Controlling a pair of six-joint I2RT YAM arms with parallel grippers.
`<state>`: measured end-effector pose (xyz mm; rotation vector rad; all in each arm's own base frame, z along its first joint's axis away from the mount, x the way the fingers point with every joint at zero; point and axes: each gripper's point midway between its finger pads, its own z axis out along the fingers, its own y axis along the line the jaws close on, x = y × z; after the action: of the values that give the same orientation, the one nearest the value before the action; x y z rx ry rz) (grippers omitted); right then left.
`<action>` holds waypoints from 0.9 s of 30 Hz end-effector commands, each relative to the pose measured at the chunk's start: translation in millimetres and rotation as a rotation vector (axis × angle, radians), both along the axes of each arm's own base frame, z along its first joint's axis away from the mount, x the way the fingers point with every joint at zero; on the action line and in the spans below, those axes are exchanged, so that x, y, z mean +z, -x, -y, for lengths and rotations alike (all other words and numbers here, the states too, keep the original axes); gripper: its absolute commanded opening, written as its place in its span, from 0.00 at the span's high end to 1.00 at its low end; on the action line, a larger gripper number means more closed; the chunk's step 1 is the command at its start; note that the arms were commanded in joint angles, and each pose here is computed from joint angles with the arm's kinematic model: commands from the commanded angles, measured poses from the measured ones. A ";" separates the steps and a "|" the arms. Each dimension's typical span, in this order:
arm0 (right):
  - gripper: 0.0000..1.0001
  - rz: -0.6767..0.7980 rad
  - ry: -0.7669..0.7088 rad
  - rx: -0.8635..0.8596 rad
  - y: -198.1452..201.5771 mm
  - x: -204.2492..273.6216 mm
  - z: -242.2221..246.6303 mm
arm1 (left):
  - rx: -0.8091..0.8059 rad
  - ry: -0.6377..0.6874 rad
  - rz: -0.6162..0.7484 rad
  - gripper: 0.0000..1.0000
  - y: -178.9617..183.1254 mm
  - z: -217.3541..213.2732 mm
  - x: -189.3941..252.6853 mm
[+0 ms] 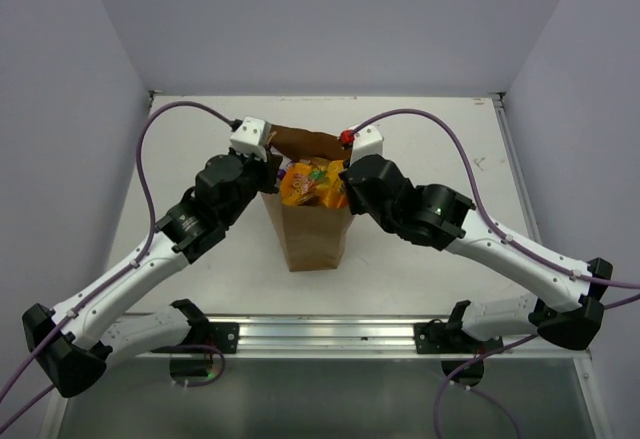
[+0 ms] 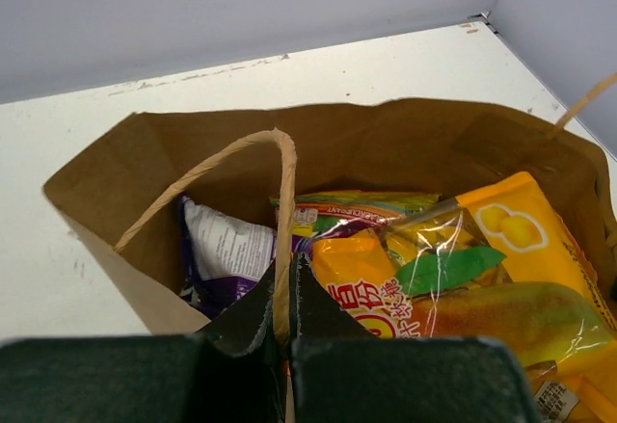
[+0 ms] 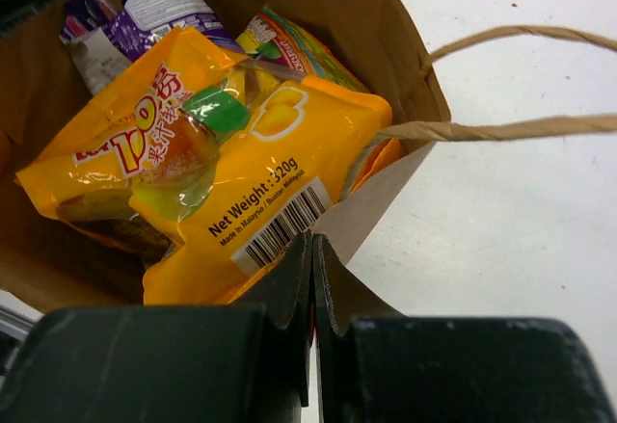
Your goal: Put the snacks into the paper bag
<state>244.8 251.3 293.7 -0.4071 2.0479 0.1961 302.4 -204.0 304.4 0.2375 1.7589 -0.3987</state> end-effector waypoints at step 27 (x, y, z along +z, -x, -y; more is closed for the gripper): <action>0.63 0.069 -0.031 -0.058 0.5 35.1 24.5 | -0.081 0.029 0.086 0.89 5.1 10.6 52.3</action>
<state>247.1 231.9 299.7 -0.3755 2.0436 0.1191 300.3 -211.7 325.9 0.3043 1.7512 -0.4174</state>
